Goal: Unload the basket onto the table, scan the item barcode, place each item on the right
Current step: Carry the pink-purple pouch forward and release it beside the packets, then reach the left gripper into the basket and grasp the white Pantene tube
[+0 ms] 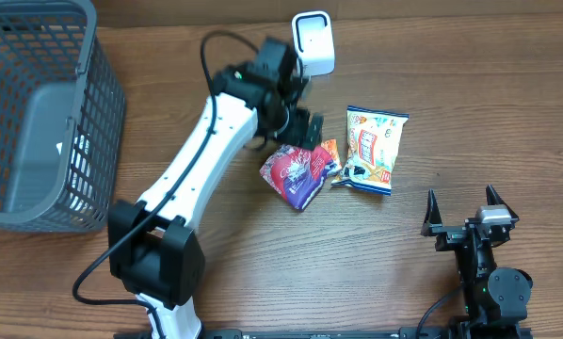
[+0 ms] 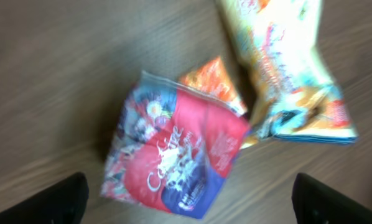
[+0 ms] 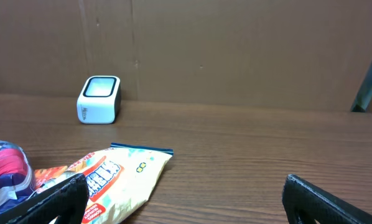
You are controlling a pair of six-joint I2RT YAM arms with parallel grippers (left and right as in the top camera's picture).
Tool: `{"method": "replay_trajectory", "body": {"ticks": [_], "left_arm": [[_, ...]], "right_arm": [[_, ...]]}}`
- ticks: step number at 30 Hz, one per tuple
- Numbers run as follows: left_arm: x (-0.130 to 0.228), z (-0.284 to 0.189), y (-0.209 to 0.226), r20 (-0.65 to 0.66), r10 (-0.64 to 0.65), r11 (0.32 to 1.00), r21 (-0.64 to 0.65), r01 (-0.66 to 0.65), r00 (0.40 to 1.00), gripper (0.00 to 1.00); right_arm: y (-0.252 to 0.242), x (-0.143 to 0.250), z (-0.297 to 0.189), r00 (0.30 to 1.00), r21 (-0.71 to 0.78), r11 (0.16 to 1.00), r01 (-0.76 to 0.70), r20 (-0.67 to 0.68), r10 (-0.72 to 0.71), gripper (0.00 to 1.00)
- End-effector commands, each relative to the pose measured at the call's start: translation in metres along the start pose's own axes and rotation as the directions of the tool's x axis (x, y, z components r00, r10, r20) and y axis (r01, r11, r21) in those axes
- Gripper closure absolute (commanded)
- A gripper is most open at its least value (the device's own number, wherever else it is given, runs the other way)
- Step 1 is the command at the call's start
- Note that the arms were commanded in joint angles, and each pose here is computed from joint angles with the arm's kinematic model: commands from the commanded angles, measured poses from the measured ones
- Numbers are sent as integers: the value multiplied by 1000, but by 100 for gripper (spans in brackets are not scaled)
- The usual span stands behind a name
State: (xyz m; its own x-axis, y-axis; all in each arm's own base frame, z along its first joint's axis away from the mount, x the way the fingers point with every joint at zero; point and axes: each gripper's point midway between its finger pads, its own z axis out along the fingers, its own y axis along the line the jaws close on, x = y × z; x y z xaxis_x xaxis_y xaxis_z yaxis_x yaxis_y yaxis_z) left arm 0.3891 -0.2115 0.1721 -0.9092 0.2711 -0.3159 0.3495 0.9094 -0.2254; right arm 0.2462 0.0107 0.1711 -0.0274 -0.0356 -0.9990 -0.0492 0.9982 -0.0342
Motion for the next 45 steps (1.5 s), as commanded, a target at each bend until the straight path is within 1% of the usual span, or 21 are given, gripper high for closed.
{"method": "replay_trajectory", "body": {"ticks": [1, 4, 5, 7, 8, 10, 12, 17, 20, 22, 23, 26, 28, 31, 39, 42, 44, 45], "left_arm": [[-46, -73, 6, 185, 4, 999, -50, 6, 983, 0], [-63, -137, 28, 300, -22, 991, -117, 59, 954, 0], [-65, -152, 34, 327, -30, 988, -131, 77, 945, 0], [-66, -198, 57, 408, -61, 975, -169, 141, 911, 0], [-60, -244, 85, 490, -100, 957, -191, 219, 866, 0], [-51, -278, 113, 553, -139, 932, -208, 297, 822, 0], [-34, -307, 147, 602, -187, 891, -229, 392, 776, 0], [17, -338, 221, 631, -326, 760, -268, 592, 704, 0], [45, -351, 263, 652, -396, 667, -280, 691, 647, 0], [65, -359, 288, 671, -445, 593, -276, 757, 593, 0], [74, -361, 300, 677, -467, 559, -272, 783, 568, 0], [100, -362, 328, 674, -524, 478, -273, 835, 521, 0], [114, -351, 348, 648, -577, 440, -268, 857, 498, 0], [122, -332, 365, 603, -628, 414, -275, 868, 491, 0], [124, -267, 415, 485, -721, 397, -297, 868, 495, 0], [132, -241, 426, 409, -761, 401, -315, 860, 504, 0], [138, -223, 429, 346, -781, 419, -328, 847, 520, 3], [142, -208, 430, 297, -802, 426, -321, 846, 517, 4]], "right_arm": [[-1, 2, 0, 1000, 7, 1000, 1, 4, -1, 0], [-1, 2, 0, 1000, 7, 1000, 1, 4, -1, 0], [-1, 2, 0, 1000, 7, 1000, 1, 4, -1, 0], [-1, 2, 0, 1000, 7, 1000, 1, 4, -1, 0], [-1, 2, 0, 1000, 7, 1000, 1, 4, -1, 0], [-1, 2, 0, 1000, 7, 1000, 1, 4, -1, 0], [-1, 2, 0, 1000, 7, 1000, 1, 4, -1, 0], [-1, 2, 0, 1000, 7, 1000, 1, 4, -1, 0], [-1, 2, 0, 1000, 7, 1000, 1, 4, -1, 0], [-1, 2, 0, 1000, 7, 1000, 1, 4, -1, 0], [-1, 2, 0, 1000, 7, 1000, 1, 4, -1, 0], [-1, 2, 0, 1000, 7, 1000, 1, 4, -1, 0], [-1, 2, 0, 1000, 7, 1000, 1, 4, -1, 0], [-1, 2, 0, 1000, 7, 1000, 1, 4, -1, 0], [-1, 2, 0, 1000, 7, 1000, 1, 4, -1, 0], [-1, 2, 0, 1000, 7, 1000, 1, 4, -1, 0], [-1, 2, 0, 1000, 7, 1000, 1, 4, -1, 0], [-1, 2, 0, 1000, 7, 1000, 1, 4, -1, 0]]}}
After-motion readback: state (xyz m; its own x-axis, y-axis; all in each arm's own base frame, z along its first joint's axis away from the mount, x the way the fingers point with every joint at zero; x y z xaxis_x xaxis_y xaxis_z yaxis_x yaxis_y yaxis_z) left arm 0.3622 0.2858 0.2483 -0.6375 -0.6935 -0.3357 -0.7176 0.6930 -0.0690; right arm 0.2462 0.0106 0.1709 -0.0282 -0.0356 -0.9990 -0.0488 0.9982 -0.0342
